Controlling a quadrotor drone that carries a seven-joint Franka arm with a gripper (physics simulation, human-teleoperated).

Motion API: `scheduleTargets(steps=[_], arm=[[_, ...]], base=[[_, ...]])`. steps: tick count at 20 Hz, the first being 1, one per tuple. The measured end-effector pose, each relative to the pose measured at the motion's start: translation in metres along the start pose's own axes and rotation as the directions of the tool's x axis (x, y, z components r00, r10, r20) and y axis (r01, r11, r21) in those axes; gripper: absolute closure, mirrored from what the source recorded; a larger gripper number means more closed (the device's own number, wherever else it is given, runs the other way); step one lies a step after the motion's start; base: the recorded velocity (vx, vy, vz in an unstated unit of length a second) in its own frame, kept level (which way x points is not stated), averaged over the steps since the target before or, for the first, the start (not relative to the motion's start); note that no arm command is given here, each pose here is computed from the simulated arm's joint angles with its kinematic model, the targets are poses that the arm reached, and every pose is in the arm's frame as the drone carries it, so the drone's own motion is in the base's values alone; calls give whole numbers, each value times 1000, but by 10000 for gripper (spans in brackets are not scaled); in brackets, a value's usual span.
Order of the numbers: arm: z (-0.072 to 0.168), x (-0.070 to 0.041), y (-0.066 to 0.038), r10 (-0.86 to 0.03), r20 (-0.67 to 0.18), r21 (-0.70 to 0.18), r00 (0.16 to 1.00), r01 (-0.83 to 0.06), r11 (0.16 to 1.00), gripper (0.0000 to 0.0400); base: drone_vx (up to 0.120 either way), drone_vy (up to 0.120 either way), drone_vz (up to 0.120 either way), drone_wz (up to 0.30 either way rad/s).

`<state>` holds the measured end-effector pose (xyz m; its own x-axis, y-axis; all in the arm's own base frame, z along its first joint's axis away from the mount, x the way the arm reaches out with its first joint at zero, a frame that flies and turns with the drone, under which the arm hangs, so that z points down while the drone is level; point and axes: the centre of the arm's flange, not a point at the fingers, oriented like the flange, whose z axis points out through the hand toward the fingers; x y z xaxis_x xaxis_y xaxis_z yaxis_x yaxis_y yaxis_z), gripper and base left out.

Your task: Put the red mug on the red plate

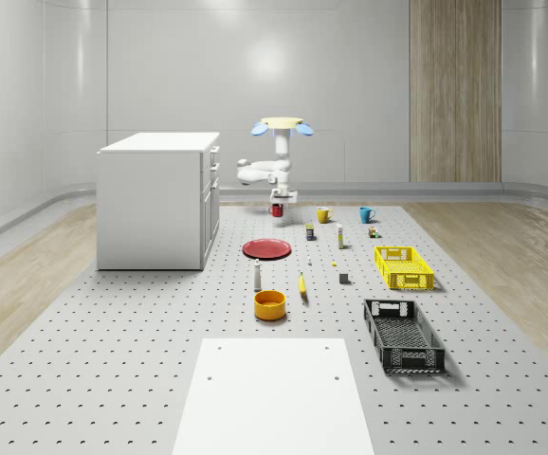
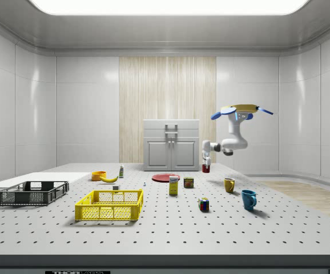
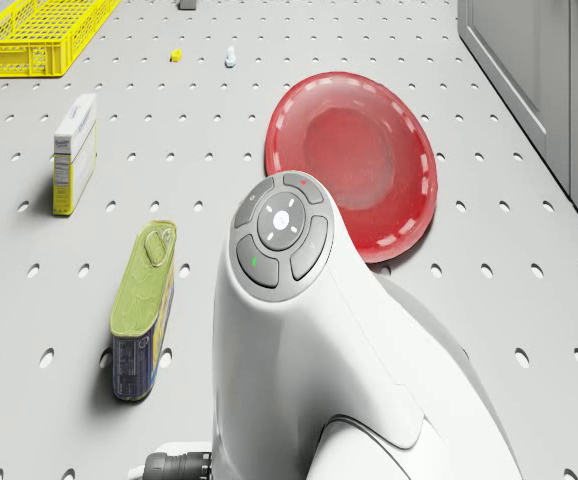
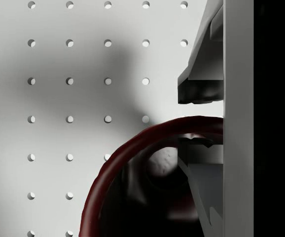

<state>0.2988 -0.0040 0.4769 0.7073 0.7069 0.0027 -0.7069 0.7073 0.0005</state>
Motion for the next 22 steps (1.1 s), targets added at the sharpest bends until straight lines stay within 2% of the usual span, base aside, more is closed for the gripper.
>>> scheduleTargets(steps=[6, 15, 22], arm=[[0, 0, 0, 0, 0, 0, 1000, 0, 1000, 301], [0, 0, 0, 0, 0, 0, 1000, 0, 1000, 301], [0, 0, 0, 0, 0, 0, 1000, 0, 1000, 301]], base=[[120, -120, 0, 0], [120, -44, 0, 0], [120, 0, 0, 0]])
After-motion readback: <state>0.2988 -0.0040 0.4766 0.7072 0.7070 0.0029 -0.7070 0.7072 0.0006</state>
